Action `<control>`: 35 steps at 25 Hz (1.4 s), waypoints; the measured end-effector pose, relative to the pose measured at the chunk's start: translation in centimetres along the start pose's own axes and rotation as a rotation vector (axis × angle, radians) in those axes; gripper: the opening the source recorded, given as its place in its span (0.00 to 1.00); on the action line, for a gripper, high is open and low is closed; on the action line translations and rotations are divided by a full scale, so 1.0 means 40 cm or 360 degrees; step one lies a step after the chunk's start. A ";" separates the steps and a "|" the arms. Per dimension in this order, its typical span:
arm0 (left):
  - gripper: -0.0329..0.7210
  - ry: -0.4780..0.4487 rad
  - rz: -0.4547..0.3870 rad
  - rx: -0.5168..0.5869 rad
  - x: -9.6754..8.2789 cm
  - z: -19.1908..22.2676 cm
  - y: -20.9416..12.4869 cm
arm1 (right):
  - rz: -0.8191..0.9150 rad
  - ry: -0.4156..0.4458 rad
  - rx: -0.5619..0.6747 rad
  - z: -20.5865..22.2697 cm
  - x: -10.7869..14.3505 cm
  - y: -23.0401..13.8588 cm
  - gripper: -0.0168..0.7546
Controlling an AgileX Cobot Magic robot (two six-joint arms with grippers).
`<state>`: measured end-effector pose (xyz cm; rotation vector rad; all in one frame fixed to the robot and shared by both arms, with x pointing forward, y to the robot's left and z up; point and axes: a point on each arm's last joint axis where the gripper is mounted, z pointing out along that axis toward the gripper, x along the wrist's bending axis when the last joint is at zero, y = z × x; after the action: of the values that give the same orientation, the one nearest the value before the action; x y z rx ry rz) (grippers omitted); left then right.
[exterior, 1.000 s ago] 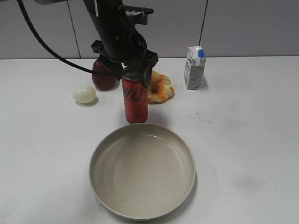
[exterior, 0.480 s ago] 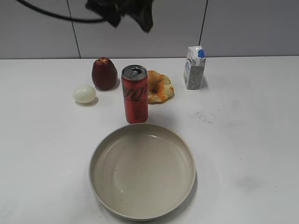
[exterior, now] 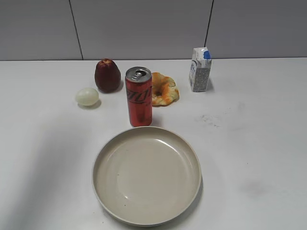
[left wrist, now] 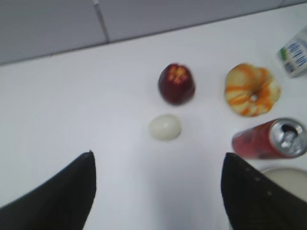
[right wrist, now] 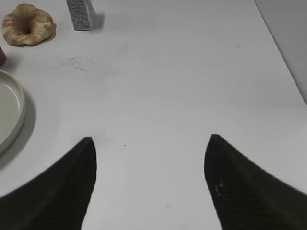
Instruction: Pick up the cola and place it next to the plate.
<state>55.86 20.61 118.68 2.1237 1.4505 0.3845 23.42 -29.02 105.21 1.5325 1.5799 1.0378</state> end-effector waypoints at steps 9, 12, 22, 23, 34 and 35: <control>0.82 0.0175 -0.0352 0.0278 0.072 -0.073 -0.406 | 0.0000 0.0000 0.0000 0.000 0.000 0.000 0.71; 0.82 0.0209 -0.0359 0.0178 0.039 -0.097 -0.521 | 0.0000 0.0000 0.0000 0.000 0.000 0.000 0.71; 0.82 0.0340 -0.0258 -0.0430 -0.044 -0.149 -0.768 | 0.0000 0.0000 0.0000 0.000 0.000 0.000 0.71; 0.82 0.0346 -0.0249 -0.0469 -0.049 -0.155 -0.781 | 0.0000 0.0000 0.0000 0.000 0.000 0.000 0.71; 0.81 0.0361 -0.0216 -0.0548 -0.063 -0.164 -0.819 | 0.0000 0.0000 0.0000 0.000 0.000 0.000 0.71; 0.80 0.0361 -0.0216 -0.0548 -0.063 -0.164 -0.819 | 0.0000 0.0000 0.0000 0.000 0.000 0.000 0.71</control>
<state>26.33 29.19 105.39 1.7414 1.5158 0.7830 23.42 -29.02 105.21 1.5325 1.5799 1.0378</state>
